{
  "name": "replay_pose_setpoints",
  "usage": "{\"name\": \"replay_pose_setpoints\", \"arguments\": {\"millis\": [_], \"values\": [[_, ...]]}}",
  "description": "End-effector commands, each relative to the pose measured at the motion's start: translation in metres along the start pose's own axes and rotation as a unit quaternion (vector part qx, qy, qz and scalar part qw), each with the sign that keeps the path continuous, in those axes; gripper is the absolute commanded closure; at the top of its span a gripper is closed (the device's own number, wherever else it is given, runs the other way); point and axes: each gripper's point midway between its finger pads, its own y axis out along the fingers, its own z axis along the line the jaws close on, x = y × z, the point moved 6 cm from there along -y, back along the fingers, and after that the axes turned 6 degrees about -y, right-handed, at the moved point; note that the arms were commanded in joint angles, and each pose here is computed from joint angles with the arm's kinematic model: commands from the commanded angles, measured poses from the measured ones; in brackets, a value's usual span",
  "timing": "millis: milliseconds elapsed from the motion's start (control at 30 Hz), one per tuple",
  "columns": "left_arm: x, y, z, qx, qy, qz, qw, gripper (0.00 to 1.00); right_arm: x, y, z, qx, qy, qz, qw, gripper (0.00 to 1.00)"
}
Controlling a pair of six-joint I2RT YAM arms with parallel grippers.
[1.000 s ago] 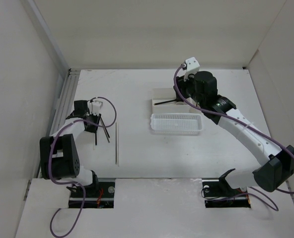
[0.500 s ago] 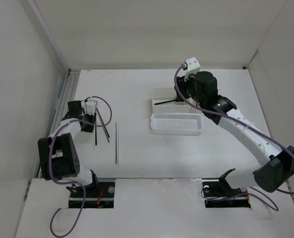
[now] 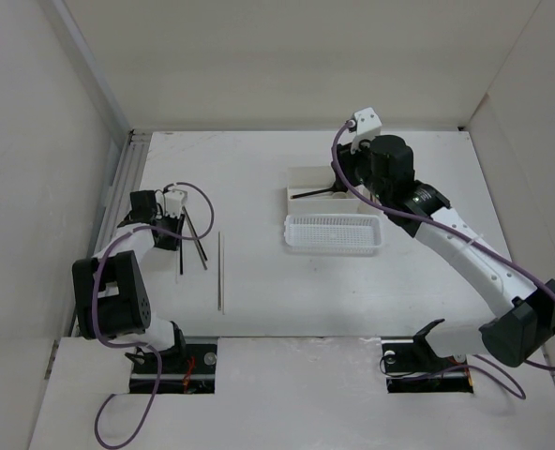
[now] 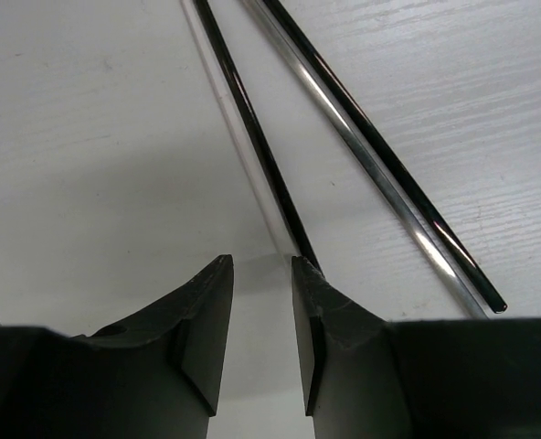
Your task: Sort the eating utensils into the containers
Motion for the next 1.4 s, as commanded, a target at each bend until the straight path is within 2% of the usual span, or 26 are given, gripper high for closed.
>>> {"name": "replay_pose_setpoints", "arguments": {"millis": [0,167,300,400,533,567,600,700,800,933,967,1033,1100,1167,1233,1333,1367], "values": [[-0.005,0.004,-0.005,-0.016,0.008,0.004,1.000,0.71,0.021,-0.012,-0.005,-0.010,0.011,-0.034,0.999,0.37],[-0.009,0.009,-0.001,0.011,0.003,0.023,1.000,0.71,0.023,-0.015,-0.007,-0.017,0.013,-0.038,0.999,0.37],[-0.020,0.015,0.002,0.027,-0.005,0.053,0.998,0.73,0.020,-0.017,-0.008,-0.021,0.012,-0.033,0.999,0.37],[-0.020,0.015,0.002,0.027,-0.005,0.053,0.998,0.76,0.020,-0.017,-0.008,-0.021,0.012,-0.033,0.999,0.37],[-0.018,0.015,0.000,0.014,-0.007,0.059,0.998,0.87,0.020,-0.020,-0.010,-0.026,0.012,-0.032,0.999,0.37],[-0.019,0.014,0.000,0.011,-0.008,0.070,0.997,0.97,0.020,-0.020,-0.010,-0.026,0.007,-0.032,0.999,0.37],[-0.021,0.014,-0.001,0.010,-0.009,0.075,0.997,1.00,0.020,-0.020,-0.010,-0.026,0.007,-0.032,0.999,0.37],[-0.025,0.016,-0.003,0.006,-0.024,0.091,0.996,1.00,0.022,-0.023,-0.012,-0.031,0.009,-0.036,0.999,0.37],[-0.014,0.012,0.000,0.020,-0.047,0.085,0.995,1.00,0.022,-0.023,-0.013,-0.035,0.009,-0.035,0.999,0.37],[0.025,0.000,0.009,0.030,-0.037,0.044,0.998,1.00,0.022,-0.023,-0.012,-0.030,0.009,-0.036,0.999,0.37],[0.047,-0.005,0.014,0.032,-0.020,0.017,0.999,1.00,0.025,-0.023,-0.011,-0.026,0.010,-0.041,0.999,0.37],[0.065,-0.017,0.013,0.027,0.003,0.003,1.000,1.00,0.024,-0.022,-0.014,-0.027,0.011,-0.041,0.999,0.37],[0.099,-0.030,0.009,0.012,0.043,-0.035,0.998,1.00,0.026,-0.021,-0.014,-0.016,0.012,-0.047,0.999,0.37],[0.118,-0.041,-0.012,-0.017,0.088,-0.053,0.995,1.00,0.028,-0.020,-0.020,-0.017,0.016,-0.056,0.998,0.37],[0.147,-0.058,-0.031,-0.034,0.153,-0.090,0.984,1.00,0.030,-0.019,-0.025,-0.019,0.018,-0.061,0.998,0.37],[0.174,-0.078,-0.094,-0.096,0.249,-0.128,0.955,1.00,0.034,-0.024,-0.041,-0.023,0.029,-0.075,0.997,0.37],[0.176,-0.083,-0.124,-0.126,0.289,-0.136,0.939,1.00,0.038,-0.027,-0.045,-0.024,0.035,-0.085,0.995,0.37]]}}
